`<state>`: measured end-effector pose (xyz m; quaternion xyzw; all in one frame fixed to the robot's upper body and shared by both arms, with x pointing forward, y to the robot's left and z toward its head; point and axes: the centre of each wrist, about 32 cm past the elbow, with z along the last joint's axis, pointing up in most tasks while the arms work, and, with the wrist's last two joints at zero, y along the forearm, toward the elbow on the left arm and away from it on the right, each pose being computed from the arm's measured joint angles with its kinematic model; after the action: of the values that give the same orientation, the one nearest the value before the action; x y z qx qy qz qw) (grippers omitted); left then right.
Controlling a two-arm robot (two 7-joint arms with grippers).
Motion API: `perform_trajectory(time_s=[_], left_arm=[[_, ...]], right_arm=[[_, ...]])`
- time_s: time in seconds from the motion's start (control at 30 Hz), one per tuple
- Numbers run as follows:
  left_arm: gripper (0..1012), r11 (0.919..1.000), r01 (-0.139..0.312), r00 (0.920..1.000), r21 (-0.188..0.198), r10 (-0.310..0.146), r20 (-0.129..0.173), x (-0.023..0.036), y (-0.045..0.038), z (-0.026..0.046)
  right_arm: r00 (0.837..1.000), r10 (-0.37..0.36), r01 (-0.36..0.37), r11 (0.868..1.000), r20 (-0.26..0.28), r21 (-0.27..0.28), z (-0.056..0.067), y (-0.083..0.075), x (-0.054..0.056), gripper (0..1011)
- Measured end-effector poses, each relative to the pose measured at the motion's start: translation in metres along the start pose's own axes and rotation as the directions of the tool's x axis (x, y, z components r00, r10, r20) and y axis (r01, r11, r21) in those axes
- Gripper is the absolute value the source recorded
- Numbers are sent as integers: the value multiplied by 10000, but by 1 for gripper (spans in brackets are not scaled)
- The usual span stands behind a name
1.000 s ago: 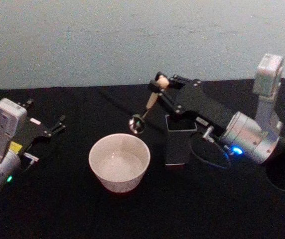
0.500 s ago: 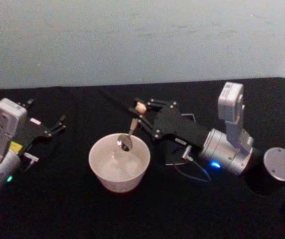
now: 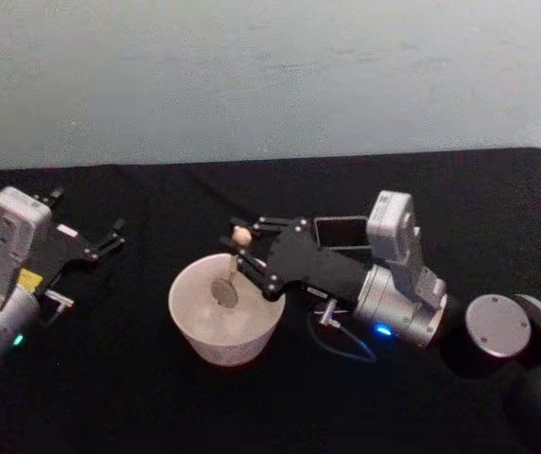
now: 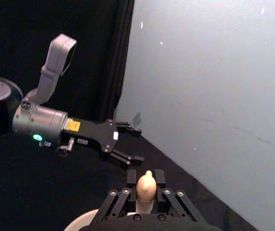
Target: Pick up the stirring spoon with one hand, stir inside the cup, then place it back in its original position.
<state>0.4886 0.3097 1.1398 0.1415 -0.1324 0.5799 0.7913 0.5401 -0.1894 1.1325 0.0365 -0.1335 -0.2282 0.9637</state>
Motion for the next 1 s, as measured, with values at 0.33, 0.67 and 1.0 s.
perform_trajectory(time_s=[0.33,0.67,1.0], left_arm=[[1001,10000,0,10000,0,0,0,0,0,0],[1001,10000,0,10000,-1,0,0,0,0,0],[1001,10000,0,10000,-1,0,0,0,0,0]], right_arm=[[9993,-51,58,9998,365,-191,-93,63,-34,214],[9983,-163,176,9996,567,-222,-66,33,0,214],[9995,-65,78,9992,324,-395,32,-160,31,215]])
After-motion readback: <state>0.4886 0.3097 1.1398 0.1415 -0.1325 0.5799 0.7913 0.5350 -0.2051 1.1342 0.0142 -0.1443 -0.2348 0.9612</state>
